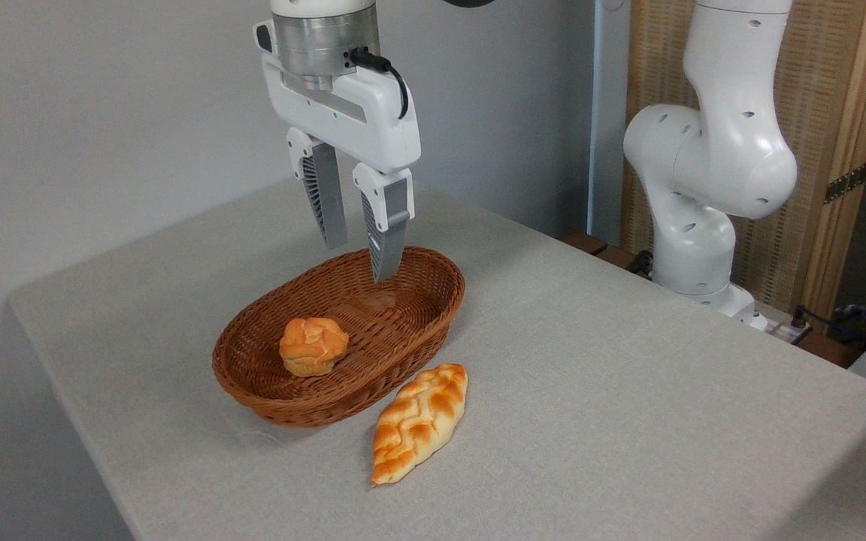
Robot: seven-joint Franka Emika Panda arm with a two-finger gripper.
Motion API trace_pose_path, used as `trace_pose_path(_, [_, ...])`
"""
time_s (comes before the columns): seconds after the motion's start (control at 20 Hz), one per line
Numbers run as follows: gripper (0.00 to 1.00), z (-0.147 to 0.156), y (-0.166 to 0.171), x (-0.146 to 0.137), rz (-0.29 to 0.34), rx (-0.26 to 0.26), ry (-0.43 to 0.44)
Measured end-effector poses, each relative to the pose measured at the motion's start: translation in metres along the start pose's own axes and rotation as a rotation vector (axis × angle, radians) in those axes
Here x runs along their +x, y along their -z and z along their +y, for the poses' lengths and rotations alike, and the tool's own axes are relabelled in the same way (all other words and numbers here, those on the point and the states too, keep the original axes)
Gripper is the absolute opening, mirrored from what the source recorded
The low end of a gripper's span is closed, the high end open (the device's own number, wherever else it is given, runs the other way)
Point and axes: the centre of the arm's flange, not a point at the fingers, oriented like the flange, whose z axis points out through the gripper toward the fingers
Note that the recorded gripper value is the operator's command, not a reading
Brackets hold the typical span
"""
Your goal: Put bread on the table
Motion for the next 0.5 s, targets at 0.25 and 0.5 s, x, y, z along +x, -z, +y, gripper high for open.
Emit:
trace_pose_path(0.25, [1.00,0.004,-0.002,0.003,-0.003,-0.003,-0.009])
trace_pose_path(0.5, [1.00,0.027,-0.030,0.021,-0.025,-0.020,-0.040])
